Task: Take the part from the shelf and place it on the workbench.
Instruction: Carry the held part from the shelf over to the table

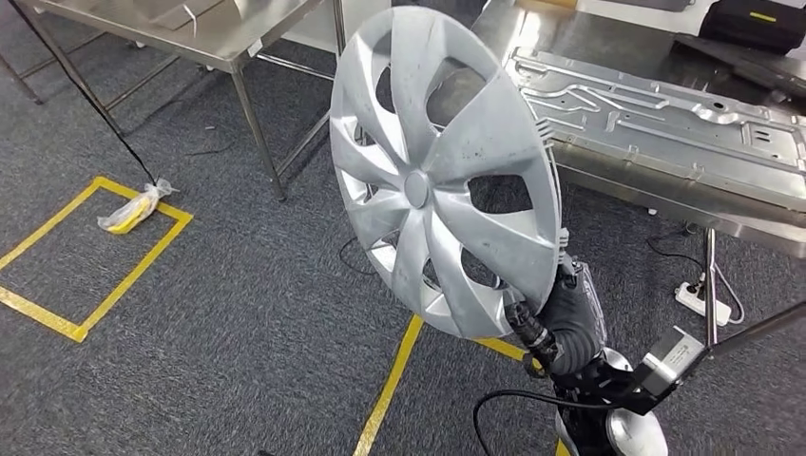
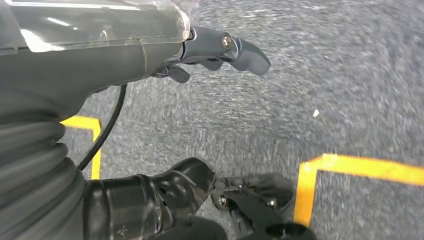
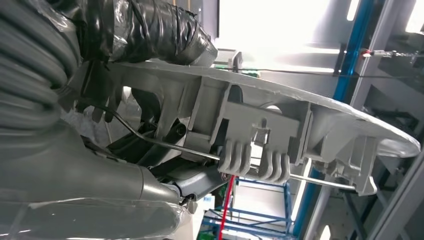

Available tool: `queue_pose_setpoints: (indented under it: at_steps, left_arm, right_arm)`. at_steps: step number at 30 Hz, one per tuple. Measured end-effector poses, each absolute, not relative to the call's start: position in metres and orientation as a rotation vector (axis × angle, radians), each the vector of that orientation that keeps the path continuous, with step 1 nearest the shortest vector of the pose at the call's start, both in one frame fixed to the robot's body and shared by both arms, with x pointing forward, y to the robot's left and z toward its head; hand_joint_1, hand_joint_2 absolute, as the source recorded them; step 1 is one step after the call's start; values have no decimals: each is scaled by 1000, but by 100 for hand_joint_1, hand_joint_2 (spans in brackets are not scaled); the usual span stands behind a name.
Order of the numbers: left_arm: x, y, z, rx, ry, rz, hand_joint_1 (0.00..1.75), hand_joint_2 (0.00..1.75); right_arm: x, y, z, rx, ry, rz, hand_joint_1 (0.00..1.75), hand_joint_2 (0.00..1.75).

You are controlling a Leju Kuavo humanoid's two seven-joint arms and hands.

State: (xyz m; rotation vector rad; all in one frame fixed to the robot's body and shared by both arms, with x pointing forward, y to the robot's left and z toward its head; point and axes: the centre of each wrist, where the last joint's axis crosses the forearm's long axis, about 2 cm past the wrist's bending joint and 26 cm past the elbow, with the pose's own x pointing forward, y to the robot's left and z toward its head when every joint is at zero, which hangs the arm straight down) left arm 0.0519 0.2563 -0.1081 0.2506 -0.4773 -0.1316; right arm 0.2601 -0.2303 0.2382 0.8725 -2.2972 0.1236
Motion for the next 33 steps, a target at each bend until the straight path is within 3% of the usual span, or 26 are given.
queue_pose_setpoints:
  at_steps: [33]
  left_arm:
    - [54, 257, -108, 216, -461, -106, 0, 175]
  right_arm:
    - [262, -231, 244, 863, -2325, 145, 175, 175]
